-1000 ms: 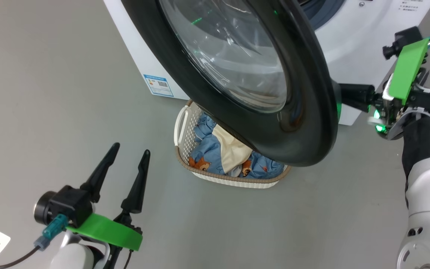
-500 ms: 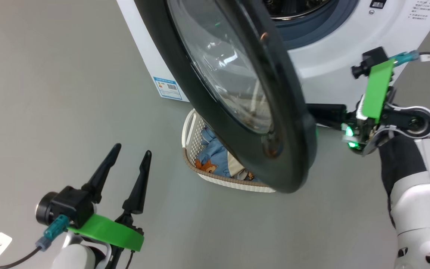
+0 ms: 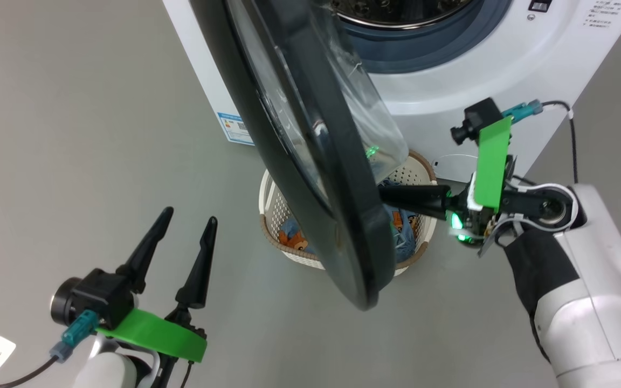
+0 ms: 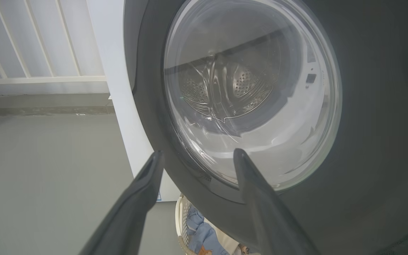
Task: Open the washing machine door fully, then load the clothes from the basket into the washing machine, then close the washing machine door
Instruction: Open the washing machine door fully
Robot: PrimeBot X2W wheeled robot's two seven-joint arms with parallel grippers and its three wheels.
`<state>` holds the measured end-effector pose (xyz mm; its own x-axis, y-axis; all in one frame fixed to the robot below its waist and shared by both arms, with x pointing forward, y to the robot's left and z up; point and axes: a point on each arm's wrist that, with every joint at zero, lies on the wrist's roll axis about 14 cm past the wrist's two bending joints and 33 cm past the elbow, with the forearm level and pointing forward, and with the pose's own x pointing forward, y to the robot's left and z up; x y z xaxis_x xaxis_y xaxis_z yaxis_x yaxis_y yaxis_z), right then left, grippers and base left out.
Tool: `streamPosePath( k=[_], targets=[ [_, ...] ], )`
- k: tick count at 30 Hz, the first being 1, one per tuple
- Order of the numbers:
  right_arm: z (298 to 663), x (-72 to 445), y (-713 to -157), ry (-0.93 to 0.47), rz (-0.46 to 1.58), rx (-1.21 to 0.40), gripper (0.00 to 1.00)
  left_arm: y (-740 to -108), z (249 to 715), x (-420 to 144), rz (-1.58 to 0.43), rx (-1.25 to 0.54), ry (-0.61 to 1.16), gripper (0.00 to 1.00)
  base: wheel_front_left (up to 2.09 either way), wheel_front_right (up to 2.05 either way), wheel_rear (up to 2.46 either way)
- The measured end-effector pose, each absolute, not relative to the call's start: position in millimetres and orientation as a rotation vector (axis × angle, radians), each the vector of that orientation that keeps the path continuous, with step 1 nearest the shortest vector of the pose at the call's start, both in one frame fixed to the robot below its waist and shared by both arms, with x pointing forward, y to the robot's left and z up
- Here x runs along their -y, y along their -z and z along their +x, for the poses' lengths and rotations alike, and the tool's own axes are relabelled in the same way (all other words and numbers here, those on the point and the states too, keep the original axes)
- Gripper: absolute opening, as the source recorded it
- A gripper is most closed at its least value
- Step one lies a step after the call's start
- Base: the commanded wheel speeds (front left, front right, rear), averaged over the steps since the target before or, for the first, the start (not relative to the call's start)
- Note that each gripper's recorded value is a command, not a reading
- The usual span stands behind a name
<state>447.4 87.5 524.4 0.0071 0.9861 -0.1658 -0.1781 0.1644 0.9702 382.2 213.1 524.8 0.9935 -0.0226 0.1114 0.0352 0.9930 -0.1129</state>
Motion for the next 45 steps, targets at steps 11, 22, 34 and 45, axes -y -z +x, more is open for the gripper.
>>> streamPosePath(
  k=[11,22,34,45],
  targets=[
    [412.9,-94.2,-513.8,-1.218,0.952,-1.192,0.00,-524.7,380.7,-210.6,-0.121,0.111,0.034,1.00,0.00,0.00,0.00],
    [390.0,-102.8,-515.1,-1.236,0.989,-1.173,0.00,-529.6,378.6,-209.4,-0.124,0.127,0.038,1.00,0.00,0.00,0.00],
    [396.8,-77.6,-521.5,-1.117,1.112,-1.038,0.00,-529.3,366.1,-212.5,-0.131,0.129,0.027,1.00,0.00,0.00,0.00],
    [391.4,-30.2,-517.2,-0.949,1.198,-0.894,0.00,-529.3,359.4,-202.3,-0.136,0.131,0.064,1.00,0.00,0.00,0.00]
  ],
)
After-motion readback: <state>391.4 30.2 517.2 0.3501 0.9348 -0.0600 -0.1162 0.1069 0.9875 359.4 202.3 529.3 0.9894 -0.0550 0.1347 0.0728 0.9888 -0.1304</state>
